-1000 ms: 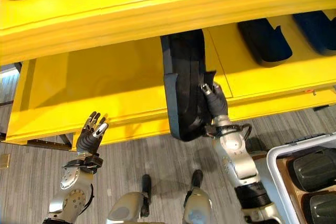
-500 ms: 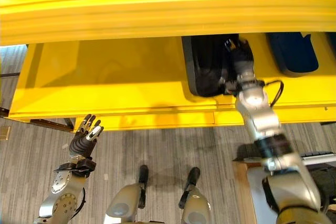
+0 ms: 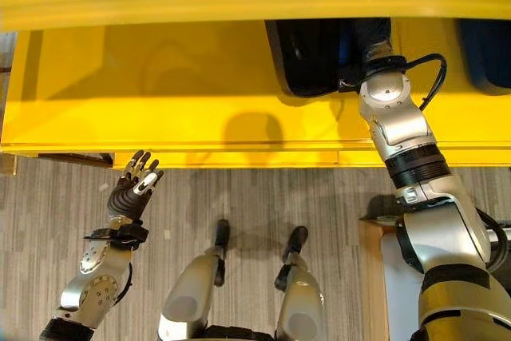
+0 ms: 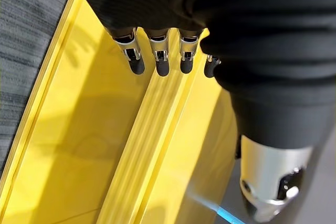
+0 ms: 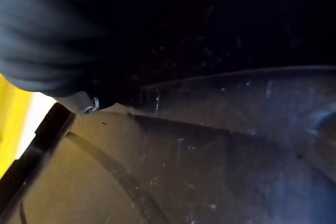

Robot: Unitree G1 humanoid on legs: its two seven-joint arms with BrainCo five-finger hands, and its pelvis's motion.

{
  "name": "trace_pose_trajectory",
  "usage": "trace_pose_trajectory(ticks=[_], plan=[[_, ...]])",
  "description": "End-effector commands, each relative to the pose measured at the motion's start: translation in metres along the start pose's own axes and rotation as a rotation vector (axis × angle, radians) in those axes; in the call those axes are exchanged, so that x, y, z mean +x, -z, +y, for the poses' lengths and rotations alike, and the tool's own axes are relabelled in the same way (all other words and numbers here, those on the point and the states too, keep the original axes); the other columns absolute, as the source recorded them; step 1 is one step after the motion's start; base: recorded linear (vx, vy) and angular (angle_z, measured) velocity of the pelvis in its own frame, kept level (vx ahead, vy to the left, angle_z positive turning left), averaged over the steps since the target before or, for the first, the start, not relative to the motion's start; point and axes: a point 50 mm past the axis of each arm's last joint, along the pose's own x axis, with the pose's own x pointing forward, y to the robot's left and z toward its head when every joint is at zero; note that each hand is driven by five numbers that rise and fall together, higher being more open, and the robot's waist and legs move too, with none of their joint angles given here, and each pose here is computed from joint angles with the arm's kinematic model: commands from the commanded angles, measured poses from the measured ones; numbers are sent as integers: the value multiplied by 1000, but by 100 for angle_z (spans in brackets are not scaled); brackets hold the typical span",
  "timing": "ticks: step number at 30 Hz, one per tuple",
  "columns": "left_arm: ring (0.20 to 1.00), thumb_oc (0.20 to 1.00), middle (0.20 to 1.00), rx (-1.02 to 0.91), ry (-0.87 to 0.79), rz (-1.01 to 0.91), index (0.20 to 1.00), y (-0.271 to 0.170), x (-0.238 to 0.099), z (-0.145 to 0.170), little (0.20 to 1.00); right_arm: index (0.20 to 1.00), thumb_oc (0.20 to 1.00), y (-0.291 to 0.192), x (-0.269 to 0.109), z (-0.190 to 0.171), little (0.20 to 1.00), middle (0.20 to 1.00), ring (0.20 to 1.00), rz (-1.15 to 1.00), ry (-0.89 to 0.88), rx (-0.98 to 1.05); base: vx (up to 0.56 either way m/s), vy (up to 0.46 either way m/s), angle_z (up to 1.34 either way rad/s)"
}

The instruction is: Move parts from the plastic box to the shelf.

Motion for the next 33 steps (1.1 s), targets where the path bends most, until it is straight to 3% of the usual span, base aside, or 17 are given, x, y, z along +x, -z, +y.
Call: trace_pose_trajectory(ticks=[1, 12, 33], plan=[[1000, 1000, 1000, -6, 62, -72, 1000, -17, -13, -8, 1000, 200, 200, -59, 17, -7, 200, 200, 200, -205, 54, 67, -31, -11, 8], [1000, 1000, 1000, -32, 103, -84, 1000, -18, -7, -20, 1000, 200, 200, -73, 23, -8, 200, 200, 200, -238, 119, 71, -27, -3, 8], [1000, 1000, 1000, -3, 183, -153, 1000, -33, 4, -34, 1000, 200, 200, -117, 47, -28, 200, 200, 200, -282, 210, -106, 1, 6, 3]])
